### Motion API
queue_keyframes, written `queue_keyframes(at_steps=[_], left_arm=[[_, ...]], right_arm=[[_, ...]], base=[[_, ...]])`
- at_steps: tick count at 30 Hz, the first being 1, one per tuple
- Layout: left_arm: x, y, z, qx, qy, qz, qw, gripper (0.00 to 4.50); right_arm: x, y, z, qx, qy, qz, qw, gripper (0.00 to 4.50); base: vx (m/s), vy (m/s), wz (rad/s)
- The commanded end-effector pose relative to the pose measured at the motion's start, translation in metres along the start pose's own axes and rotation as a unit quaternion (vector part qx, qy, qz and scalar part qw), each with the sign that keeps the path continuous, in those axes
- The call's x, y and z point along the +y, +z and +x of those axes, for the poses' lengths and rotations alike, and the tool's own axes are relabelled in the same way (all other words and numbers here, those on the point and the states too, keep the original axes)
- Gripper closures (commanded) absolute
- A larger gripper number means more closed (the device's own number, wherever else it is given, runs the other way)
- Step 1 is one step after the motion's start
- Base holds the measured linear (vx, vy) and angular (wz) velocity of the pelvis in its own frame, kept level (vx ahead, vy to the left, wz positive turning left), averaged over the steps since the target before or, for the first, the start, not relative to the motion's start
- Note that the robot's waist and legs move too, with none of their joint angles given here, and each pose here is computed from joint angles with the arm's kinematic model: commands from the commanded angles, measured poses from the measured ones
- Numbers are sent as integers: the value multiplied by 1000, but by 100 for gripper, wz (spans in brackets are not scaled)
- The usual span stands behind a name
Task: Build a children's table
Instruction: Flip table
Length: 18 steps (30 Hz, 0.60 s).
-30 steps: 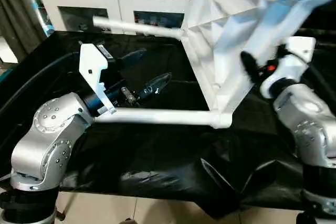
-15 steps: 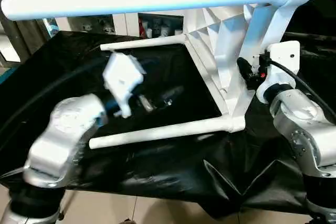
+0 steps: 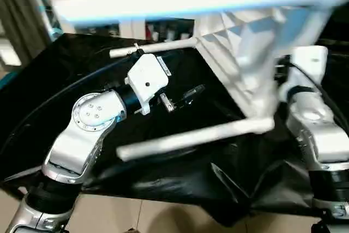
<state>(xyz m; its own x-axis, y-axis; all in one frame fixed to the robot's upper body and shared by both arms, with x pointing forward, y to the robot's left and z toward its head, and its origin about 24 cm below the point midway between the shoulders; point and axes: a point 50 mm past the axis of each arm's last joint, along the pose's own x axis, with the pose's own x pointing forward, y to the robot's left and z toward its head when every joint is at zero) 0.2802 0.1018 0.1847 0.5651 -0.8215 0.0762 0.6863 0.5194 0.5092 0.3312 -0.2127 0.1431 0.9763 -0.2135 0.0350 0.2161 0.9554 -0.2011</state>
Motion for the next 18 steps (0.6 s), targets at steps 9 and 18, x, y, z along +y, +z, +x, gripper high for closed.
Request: queue_keyframes(at_steps=[9,18], left_arm=[[-2,-9,-9,28,-21,-2,999,0],[-2,-7,-17,47,-42,-16,998,0]], right_arm=[[43,-21,-14,23,166,25,986,236],[37,-22,-17,10,219,16,975,166]], base=[[0,0,0],[6,-1,0]])
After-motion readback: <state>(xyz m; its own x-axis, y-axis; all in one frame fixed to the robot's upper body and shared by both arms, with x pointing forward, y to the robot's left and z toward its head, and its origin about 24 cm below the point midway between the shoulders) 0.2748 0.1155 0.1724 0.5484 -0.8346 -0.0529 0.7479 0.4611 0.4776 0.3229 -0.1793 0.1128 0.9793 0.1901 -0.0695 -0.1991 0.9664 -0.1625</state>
